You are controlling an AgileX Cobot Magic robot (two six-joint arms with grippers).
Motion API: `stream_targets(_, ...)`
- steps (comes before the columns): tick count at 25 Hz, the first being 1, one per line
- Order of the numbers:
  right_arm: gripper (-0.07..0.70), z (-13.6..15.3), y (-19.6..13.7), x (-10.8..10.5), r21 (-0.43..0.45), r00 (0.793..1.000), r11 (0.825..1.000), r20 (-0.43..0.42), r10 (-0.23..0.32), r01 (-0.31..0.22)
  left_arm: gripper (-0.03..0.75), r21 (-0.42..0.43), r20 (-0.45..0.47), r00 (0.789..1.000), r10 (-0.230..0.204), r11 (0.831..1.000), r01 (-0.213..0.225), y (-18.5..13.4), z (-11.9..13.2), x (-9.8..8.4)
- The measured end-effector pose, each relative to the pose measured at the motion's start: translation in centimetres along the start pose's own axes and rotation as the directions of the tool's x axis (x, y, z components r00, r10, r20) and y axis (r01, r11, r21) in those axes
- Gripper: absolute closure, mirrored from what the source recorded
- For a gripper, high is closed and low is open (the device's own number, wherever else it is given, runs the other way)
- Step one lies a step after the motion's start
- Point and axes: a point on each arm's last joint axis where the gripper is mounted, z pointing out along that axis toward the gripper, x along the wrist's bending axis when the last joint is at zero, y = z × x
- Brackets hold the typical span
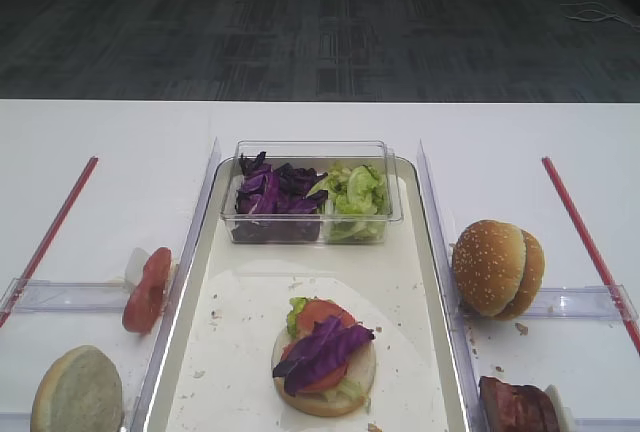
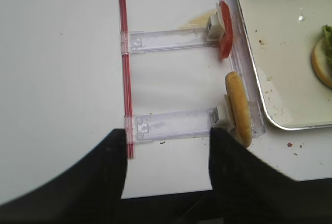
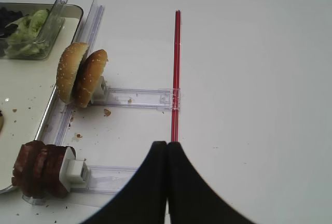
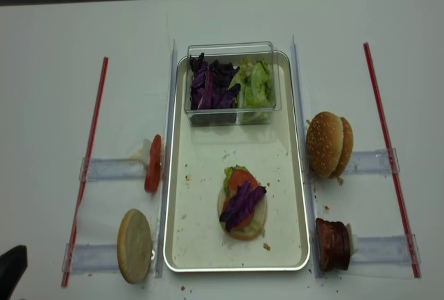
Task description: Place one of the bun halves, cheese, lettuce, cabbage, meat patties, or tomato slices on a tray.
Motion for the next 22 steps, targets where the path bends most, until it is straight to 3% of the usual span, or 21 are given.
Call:
stream_targets(10,0.568,0.0,0.0,0.0,0.0,1.0,1.0,0.0,0.0,0.0,0.373,-0.179,-0.003,1.0,0.008,0.984,-0.008,-4.6,-0.9,-0.1)
stream_targets(18,0.568,0.0,0.0,0.0,0.0,1.0,1.0,0.0,0.0,0.0,0.373,-0.154,-0.003,1.0,0.013,0.988,-0.013,-5.3,0.0,-0.1)
stream_targets(22,0.568,0.0,0.0,0.0,0.0,1.0,1.0,0.0,0.0,0.0,0.373,-0.188,-0.007,1.0,0.024,0.982,-0.024,-5.0,0.6,0.0)
